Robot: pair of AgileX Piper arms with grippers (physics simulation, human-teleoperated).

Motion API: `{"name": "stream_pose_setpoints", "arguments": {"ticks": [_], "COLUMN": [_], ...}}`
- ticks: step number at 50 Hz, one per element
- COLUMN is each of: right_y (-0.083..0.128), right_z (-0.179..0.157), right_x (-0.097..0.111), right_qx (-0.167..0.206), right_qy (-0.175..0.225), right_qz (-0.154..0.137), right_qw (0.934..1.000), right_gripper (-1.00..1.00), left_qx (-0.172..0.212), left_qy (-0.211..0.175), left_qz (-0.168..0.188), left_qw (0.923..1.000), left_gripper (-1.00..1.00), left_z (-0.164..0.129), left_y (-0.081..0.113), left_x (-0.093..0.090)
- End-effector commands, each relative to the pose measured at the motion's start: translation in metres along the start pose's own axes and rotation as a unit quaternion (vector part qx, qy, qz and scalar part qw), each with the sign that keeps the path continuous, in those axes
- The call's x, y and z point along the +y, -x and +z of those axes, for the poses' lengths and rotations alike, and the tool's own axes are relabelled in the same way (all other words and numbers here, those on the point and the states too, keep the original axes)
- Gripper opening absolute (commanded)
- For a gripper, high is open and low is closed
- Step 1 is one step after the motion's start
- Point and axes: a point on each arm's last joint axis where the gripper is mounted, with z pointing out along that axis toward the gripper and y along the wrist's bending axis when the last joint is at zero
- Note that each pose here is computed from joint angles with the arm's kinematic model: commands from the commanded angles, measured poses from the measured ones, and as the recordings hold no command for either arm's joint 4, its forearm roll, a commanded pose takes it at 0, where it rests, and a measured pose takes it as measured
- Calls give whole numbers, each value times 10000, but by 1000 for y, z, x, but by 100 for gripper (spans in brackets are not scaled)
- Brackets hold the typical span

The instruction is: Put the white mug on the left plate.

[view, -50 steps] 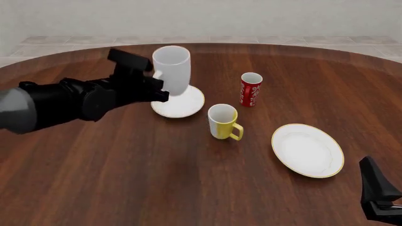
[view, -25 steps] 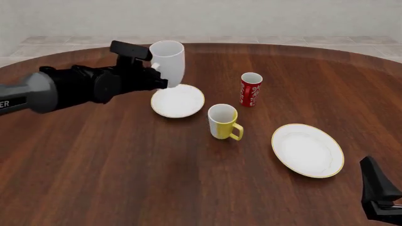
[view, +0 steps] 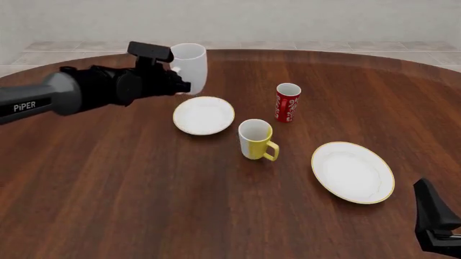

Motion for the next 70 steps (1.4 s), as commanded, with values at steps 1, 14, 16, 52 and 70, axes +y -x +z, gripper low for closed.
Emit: {"name": "stream_pose_setpoints", "arguments": {"ticks": [1, 14, 16, 52, 70], "right_y": [0, 0, 0, 0, 0], "right_z": [0, 0, 0, 0, 0], "right_x": [0, 0, 0, 0, 0], "right_qx": [6, 20, 22, 18, 7], "right_qy": [-13, -4, -2, -2, 2], "right_qz": [12, 24, 21, 31, 35], "right_qw": [10000, 10000, 10000, 10000, 10000], "right_gripper": [100, 100, 100, 100, 100], "left_qx": [25, 75, 79, 251, 291], "left_qy": [89, 46, 33, -121, -129], "left_qz": [-43, -46, -62, -177, -226], "left_qw": [9999, 10000, 9999, 9995, 9992], "left_gripper": [-100, -100, -100, -100, -100], "left_z": [14, 20, 21, 39, 45], "left_y": [3, 3, 3, -15, -22], "left_x": [9, 5, 4, -13, -14]}}
